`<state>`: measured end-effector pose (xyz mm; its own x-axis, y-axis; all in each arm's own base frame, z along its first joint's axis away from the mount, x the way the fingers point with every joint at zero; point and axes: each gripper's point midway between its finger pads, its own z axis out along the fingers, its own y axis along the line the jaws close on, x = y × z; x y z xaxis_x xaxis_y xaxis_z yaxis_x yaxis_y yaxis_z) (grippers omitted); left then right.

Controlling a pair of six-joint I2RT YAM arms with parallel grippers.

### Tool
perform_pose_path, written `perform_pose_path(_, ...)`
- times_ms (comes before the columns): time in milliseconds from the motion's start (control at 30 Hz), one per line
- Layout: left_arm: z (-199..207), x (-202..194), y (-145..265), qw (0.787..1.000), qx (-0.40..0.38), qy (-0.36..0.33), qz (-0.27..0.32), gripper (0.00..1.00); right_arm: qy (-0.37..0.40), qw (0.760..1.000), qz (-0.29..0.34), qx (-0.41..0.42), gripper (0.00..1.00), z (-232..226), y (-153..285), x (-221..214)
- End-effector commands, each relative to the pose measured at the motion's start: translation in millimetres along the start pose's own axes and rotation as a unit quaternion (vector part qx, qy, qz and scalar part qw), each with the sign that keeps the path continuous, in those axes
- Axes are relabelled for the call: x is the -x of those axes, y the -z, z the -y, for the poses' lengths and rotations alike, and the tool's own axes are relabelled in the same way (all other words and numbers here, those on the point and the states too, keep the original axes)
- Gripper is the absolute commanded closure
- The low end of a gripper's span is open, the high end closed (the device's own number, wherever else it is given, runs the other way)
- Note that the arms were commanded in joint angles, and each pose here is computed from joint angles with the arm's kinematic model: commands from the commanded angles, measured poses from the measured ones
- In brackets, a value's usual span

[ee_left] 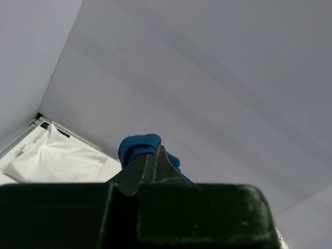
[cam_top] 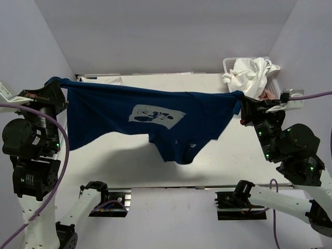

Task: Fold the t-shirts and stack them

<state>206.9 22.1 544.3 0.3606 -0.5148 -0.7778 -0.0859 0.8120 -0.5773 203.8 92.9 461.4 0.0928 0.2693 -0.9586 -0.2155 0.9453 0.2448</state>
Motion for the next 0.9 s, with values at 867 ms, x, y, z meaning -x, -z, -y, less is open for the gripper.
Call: perform_pose_path(867, 40, -46, -21, 0.992, -0.084, 0.032, -0.093, 1.00, 0.075, 0.952, 0.250, -0.158, 1.00, 17, -21, 144)
